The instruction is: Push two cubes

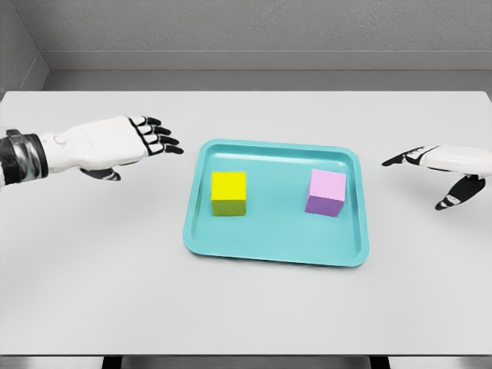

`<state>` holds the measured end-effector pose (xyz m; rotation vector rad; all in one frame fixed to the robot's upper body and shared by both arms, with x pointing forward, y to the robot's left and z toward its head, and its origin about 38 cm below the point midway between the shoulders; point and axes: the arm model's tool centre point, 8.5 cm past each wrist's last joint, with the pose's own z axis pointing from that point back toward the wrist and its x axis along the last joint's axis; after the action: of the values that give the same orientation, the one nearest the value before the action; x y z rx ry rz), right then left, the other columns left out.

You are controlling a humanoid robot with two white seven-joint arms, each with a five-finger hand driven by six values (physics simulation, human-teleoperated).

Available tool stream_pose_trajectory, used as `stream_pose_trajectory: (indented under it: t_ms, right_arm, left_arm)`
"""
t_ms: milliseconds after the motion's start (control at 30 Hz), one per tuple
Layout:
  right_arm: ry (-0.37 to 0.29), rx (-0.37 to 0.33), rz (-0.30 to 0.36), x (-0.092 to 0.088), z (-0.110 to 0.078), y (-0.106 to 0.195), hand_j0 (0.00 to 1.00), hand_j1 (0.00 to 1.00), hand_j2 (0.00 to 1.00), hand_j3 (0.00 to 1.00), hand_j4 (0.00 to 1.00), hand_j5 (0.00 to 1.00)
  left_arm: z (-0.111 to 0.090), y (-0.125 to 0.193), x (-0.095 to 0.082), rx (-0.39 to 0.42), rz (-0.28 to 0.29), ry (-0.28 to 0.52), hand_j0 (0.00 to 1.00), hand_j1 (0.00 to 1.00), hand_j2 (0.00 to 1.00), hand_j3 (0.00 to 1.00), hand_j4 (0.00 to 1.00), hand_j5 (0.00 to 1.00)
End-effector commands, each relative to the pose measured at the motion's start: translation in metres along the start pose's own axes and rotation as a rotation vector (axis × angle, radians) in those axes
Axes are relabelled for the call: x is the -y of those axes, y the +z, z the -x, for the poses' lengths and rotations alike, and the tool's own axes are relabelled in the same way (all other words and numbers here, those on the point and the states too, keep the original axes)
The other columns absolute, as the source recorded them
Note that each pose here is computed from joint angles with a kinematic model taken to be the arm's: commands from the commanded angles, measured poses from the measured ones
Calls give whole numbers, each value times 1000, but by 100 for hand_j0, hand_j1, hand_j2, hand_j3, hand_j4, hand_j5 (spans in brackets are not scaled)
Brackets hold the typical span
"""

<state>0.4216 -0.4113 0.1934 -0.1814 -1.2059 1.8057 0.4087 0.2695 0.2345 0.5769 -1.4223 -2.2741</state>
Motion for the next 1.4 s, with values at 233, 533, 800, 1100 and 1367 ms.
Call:
stream_pose_trajectory:
  t_ms: [233, 533, 800, 1100, 1367]
  right_arm:
    - [-12, -23, 28, 5, 7, 4, 100, 100, 100, 100, 100, 100]
    - [6, -14, -5, 1, 3, -4, 16, 16, 16, 16, 16, 16]
    - [149, -33, -71, 9, -6, -32, 12, 12, 12, 12, 12, 12]
    - [240, -26, -129, 5, -17, -60, 12, 12, 12, 12, 12, 12]
    - [312, 3, -177, 13, -32, -84, 12, 12, 12, 12, 12, 12]
  left_arm:
    - [-5, -13, 26, 98, -24, 217, 100, 100, 100, 100, 100, 100]
    - [2, -37, 38, 49, 24, 187, 50, 50, 50, 50, 50, 50]
    - [-16, -49, 23, 105, 12, 128, 55, 55, 55, 55, 55, 55]
    - [-16, -62, 32, 107, 12, 175, 56, 56, 56, 56, 56, 56]
    - [-15, -62, 23, 113, -6, 160, 55, 55, 55, 55, 55, 55]
